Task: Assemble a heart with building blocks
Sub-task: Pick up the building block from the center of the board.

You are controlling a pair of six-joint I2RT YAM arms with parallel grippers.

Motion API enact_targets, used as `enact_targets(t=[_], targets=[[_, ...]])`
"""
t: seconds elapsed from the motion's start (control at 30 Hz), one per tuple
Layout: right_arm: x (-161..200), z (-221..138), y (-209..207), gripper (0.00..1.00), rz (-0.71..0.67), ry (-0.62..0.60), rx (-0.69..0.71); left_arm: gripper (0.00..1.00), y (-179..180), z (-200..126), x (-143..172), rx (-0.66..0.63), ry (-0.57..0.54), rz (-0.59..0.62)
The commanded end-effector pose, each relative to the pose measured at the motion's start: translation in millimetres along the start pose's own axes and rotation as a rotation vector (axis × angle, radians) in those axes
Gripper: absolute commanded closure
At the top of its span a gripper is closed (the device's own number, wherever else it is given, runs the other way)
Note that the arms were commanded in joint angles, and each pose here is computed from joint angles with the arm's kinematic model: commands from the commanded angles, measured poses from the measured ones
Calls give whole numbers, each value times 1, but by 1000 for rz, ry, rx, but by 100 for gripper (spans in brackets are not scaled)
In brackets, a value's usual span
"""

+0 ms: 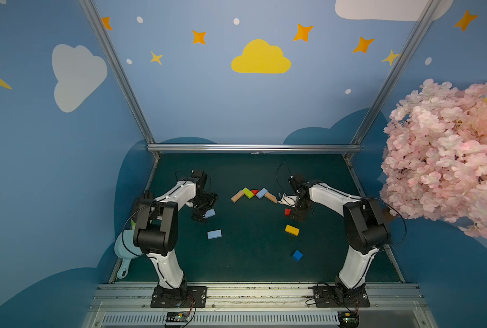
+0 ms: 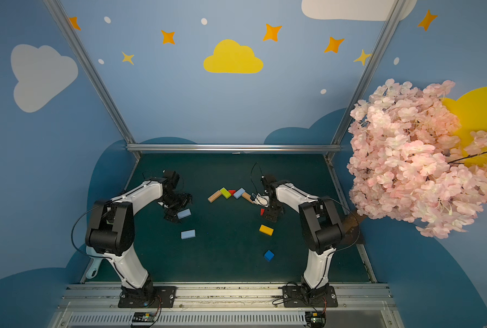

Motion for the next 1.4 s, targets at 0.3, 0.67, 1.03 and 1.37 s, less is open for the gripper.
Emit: enact_targets(t=[0.3,0.67,1.03,1.37], targets=[[-18,9,-7,11,-39,-37,-43,2,-8,23,-10,-57,-14,-84],[-18,11,-1,20,-29,-54,-110,22,-5,31,-15,-113,-61,-142],[-6,8,11,84,-3,-69,-158,64,1,40,-18,-168,-74,-67],[6,-5,18,100,54,-82,-139,69,34,34,-10,-198,-90,24]])
Point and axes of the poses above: each gripper's point midway between its finger pads, its own z axis out along the fingers, its own y axis along the line the jaws close on, x = y × z, the point moved 8 cm from there along -z, back along the fingers, and after that the axes turned 1 degree about z, right-handed, at the moved point
